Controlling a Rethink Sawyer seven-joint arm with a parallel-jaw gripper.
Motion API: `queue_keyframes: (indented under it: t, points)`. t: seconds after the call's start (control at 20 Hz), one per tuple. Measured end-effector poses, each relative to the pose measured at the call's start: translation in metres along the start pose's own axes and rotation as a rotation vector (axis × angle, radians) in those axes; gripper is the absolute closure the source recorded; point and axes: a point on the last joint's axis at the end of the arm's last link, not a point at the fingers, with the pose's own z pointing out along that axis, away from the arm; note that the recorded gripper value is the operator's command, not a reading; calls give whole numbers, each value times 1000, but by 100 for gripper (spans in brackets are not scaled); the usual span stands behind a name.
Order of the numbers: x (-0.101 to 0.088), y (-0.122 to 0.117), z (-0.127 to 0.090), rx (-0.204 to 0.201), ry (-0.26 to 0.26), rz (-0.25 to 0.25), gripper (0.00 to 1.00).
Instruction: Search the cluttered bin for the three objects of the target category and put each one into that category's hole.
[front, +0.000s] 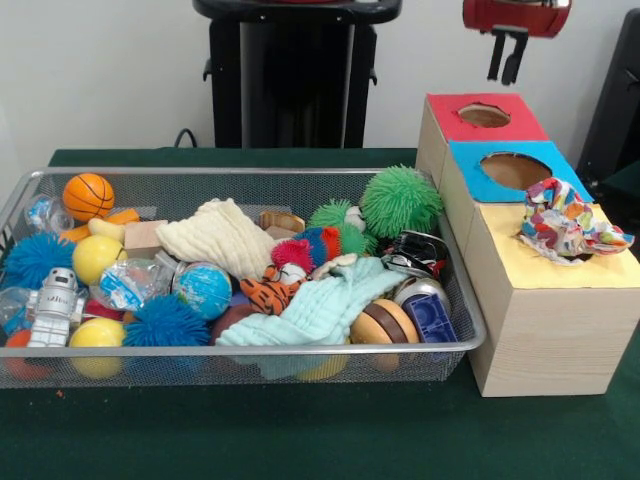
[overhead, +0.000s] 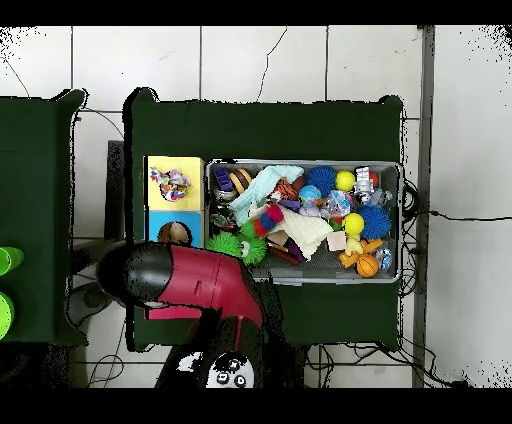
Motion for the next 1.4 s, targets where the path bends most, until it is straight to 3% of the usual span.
queue_keyframes:
  t: [0.15,0.25,0.55,0.65,0.95,1.2,1.4]
  points:
    - [0,0,-13,6,-5,-14,100]
    - [-4,-1,-24,14,-39,-31,100]
    - [-28,1,-56,27,-166,-70,100]
    - [-44,0,-71,29,-241,-81,100]
    - [-84,-7,-95,19,-372,-70,100]
    - [-121,-12,-91,18,-467,-59,100]
    - [-149,-11,-67,25,-542,-64,100]
